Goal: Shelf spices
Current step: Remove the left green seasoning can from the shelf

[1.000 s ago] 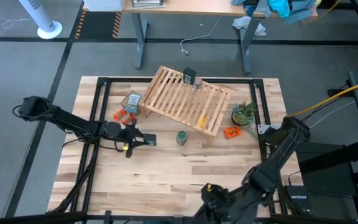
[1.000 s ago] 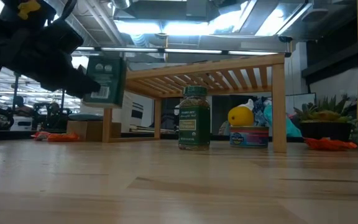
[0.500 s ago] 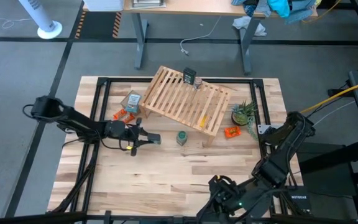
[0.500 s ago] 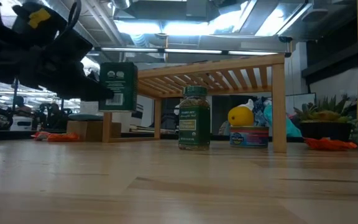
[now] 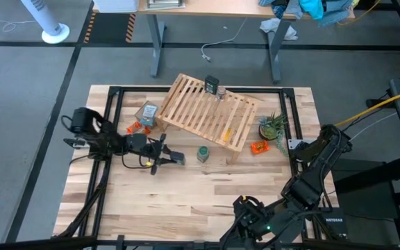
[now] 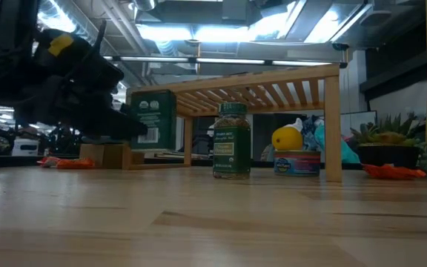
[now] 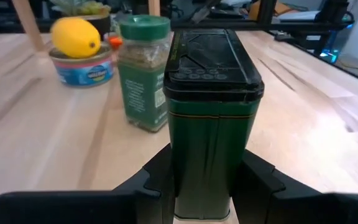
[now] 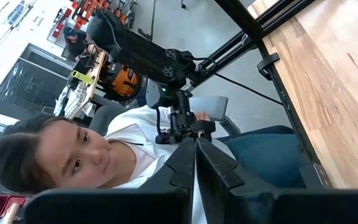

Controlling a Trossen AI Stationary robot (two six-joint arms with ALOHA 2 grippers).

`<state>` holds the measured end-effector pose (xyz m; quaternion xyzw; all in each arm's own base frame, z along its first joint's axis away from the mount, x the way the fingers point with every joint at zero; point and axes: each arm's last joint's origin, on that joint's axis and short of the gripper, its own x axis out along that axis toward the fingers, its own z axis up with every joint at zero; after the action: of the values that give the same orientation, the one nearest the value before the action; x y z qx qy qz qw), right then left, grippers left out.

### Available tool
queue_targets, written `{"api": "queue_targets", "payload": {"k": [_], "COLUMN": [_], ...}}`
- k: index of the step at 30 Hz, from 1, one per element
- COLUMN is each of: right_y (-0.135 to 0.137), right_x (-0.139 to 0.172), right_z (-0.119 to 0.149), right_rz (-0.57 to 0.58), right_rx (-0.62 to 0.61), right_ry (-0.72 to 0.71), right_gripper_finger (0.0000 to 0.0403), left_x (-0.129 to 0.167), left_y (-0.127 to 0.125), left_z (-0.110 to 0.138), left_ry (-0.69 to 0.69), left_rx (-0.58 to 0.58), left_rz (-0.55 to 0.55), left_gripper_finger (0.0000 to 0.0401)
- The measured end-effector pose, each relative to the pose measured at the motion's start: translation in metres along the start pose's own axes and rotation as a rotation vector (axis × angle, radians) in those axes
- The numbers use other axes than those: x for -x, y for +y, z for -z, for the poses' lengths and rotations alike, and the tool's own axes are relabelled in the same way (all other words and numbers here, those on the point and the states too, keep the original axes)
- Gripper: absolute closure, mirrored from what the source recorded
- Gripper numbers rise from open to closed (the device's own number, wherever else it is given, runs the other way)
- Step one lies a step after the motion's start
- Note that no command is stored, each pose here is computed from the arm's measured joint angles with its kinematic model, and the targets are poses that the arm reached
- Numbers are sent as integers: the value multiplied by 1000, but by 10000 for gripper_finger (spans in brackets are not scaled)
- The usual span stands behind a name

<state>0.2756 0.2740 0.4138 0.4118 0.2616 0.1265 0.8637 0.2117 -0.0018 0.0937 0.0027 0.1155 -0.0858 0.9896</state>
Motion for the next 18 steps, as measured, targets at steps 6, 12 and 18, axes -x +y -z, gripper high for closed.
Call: {"api": "queue_targets", "payload": {"k": [6,12,18], "right_y": [0,0,0], "right_x": [0,0,0], "right_z": [0,0,0], "right_rz": [0,0,0], "right_rx": [0,0,0], "right_ry": [0,0,-1], "right_gripper_finger": [382,382,381], "left_x": [-13,-22,-32], "left_y": [10,22,28], "left_z": [4,8,11], "left_ry": [-25,-20,-9], "left_rx": [1,14,23], "left_rz": [65,78,93], "left_gripper_finger": [299,299,299]}}
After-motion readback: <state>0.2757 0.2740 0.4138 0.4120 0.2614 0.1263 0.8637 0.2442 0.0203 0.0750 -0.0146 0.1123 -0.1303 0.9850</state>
